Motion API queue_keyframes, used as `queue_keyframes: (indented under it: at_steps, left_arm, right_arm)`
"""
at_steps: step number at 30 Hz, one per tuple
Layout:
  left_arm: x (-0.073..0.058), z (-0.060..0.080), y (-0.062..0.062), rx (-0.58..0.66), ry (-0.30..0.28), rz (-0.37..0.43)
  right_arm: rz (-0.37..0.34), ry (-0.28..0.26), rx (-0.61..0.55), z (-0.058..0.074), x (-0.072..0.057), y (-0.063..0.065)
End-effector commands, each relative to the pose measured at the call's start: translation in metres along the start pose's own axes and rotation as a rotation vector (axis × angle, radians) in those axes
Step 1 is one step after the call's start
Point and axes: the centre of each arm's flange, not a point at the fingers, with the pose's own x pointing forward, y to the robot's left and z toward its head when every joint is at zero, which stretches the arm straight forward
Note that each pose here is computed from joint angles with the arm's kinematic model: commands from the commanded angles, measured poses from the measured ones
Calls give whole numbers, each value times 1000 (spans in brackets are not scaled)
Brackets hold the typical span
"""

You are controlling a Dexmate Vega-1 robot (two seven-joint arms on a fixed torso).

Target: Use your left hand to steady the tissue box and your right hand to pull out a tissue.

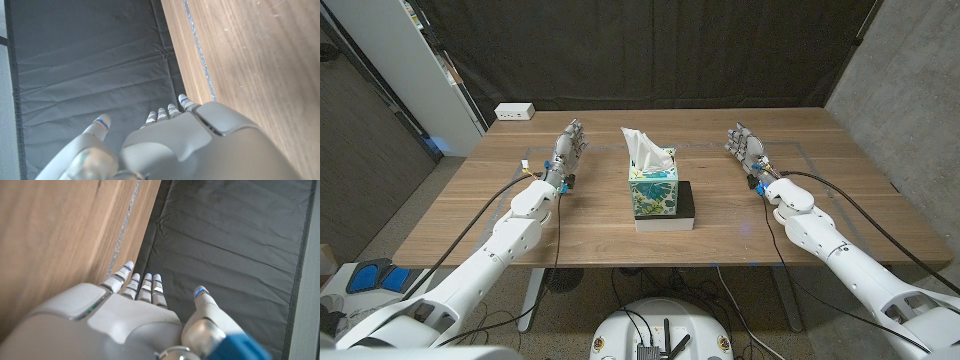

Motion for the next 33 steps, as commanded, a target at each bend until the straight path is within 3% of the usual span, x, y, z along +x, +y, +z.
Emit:
queue_keyframes:
  at_steps: [1, 18, 23, 28, 33]
  left_arm:
    - [-3, 9, 10, 6, -29, 15]
    - [6, 8, 8, 41, -49, 4]
    - [7, 15, 9, 203, -82, 21]
    - [6, 27, 11, 428, -66, 19]
    - [3, 34, 13, 606, -88, 31]
  right_arm:
    - [-20, 17, -82, 10, 15, -16]
    - [-58, 1, -77, 9, 11, -23]
    - [-57, 8, -81, 7, 10, -23]
    - [-60, 10, -85, 7, 9, -22]
    - [-66, 10, -82, 6, 8, -22]
